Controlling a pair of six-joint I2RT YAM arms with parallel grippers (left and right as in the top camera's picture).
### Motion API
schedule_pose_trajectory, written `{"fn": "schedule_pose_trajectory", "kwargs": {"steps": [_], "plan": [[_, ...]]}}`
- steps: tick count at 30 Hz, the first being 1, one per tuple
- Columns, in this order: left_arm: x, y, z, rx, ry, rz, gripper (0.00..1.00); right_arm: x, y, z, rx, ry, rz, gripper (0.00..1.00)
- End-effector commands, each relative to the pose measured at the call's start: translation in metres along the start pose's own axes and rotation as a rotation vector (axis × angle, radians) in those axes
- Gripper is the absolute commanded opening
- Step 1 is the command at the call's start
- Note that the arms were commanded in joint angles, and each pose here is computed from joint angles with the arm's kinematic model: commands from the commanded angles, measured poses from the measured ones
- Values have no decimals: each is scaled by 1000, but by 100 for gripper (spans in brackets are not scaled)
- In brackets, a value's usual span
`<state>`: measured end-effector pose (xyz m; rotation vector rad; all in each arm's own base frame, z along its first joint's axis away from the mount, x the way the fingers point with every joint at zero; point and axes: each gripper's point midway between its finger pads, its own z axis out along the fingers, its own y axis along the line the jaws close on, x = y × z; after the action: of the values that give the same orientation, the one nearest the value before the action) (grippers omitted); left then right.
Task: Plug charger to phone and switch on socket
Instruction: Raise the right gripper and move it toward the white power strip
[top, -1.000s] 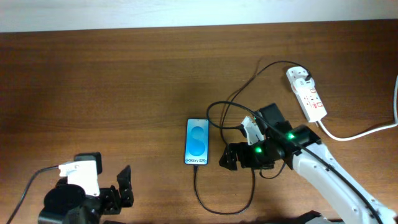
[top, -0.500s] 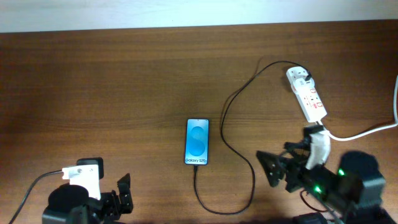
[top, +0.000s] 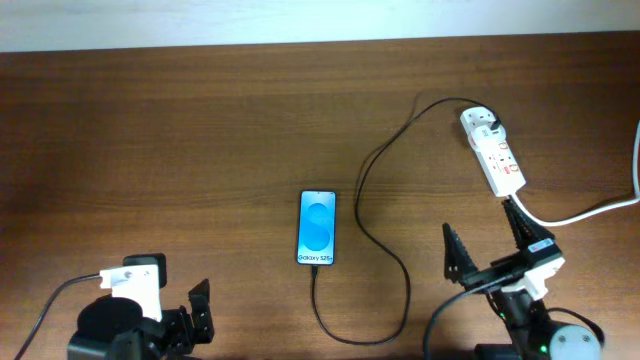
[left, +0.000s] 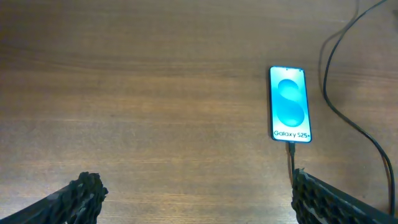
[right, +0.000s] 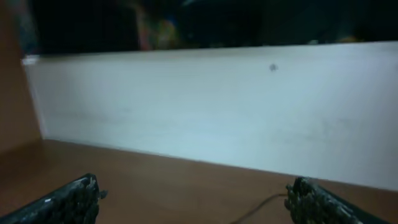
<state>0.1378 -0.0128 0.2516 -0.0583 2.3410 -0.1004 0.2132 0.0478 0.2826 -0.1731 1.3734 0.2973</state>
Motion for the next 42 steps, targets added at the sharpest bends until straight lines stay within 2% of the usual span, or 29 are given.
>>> {"fn": "schedule_pose_trajectory", "kwargs": {"steps": [1,9,19,42], "plan": [[-2,2,-1,-10,-9,-15,99,20,-44,-2,234,-25,152,98],[-2,2,-1,-10,-9,-15,99,69,-63,0,305,-5,156,98],[-2,2,-1,-10,-9,-15,99,123,-73,-11,381,207,196,98],[-2,2,-1,-10,-9,-15,99,122,-72,-11,379,206,196,98]]}}
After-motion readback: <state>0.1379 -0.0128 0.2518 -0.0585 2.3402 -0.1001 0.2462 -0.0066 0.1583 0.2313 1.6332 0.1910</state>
